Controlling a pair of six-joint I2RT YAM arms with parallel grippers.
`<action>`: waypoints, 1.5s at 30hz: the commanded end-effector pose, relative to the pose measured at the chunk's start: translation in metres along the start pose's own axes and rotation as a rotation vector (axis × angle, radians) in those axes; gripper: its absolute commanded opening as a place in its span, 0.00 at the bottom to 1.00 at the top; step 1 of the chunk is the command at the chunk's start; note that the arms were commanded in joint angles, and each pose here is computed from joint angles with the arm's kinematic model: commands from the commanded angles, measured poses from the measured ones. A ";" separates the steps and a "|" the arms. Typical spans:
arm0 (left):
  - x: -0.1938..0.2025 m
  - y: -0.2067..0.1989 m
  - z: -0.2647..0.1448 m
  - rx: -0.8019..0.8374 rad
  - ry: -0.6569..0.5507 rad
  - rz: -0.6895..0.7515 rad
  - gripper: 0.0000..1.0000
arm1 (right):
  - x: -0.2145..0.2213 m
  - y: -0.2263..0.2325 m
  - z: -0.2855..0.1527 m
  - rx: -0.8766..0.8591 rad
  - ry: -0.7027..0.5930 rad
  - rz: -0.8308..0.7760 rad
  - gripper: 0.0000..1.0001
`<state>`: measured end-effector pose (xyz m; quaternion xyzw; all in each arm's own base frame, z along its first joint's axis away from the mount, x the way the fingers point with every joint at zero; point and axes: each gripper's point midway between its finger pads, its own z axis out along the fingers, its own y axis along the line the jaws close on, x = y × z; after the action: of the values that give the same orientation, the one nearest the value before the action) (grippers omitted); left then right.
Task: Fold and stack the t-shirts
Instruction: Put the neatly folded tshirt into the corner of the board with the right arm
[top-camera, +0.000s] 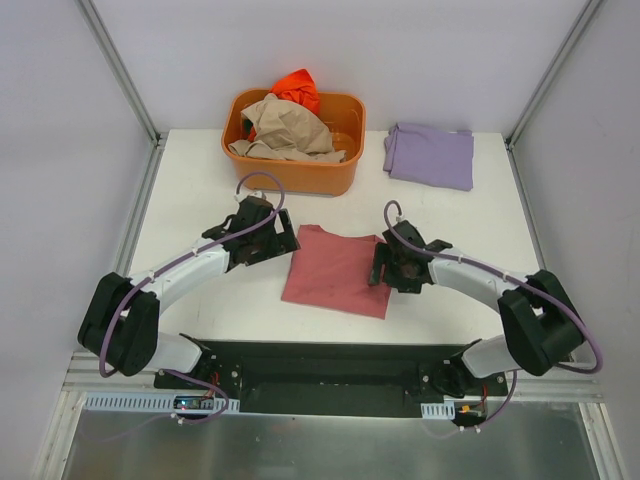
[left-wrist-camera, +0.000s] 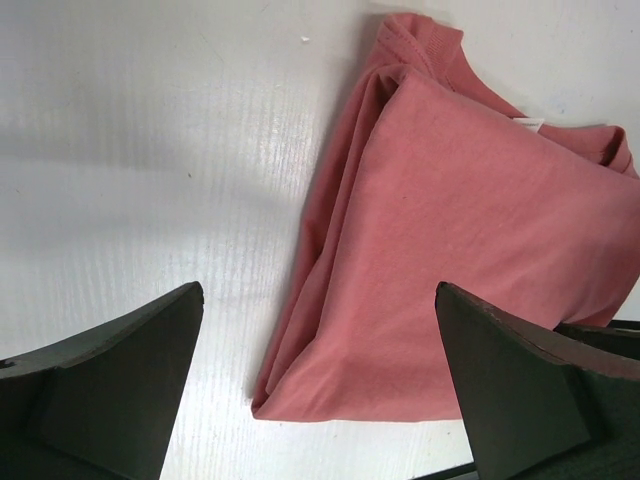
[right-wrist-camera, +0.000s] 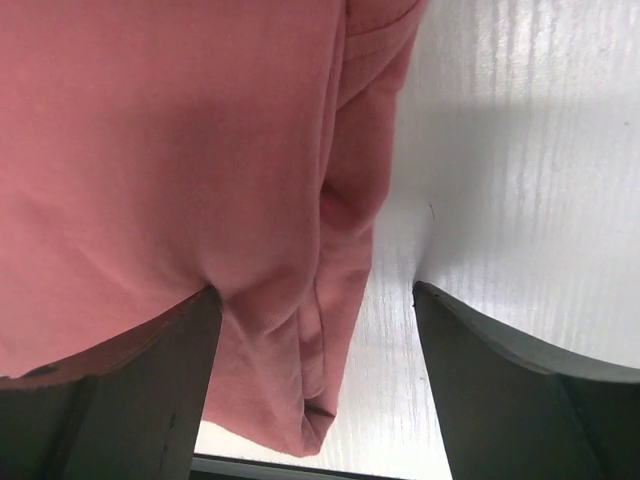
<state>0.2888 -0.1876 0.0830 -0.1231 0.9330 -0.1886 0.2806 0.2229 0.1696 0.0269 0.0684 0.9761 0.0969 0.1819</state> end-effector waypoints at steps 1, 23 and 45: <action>-0.008 0.009 -0.005 -0.029 -0.034 0.001 0.99 | -0.005 0.009 0.007 0.015 0.001 0.008 0.78; -0.019 0.036 -0.007 -0.127 -0.073 -0.039 0.99 | -0.034 0.029 0.045 0.064 -0.064 -0.243 0.12; -0.034 0.076 -0.015 -0.271 -0.127 -0.074 0.99 | -0.244 0.006 -0.058 0.593 -0.687 -0.437 0.01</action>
<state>0.3009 -0.1208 0.0748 -0.1988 0.9285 -0.0888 0.3007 0.3976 0.1433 0.1236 -0.0991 0.8727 -0.2032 0.4327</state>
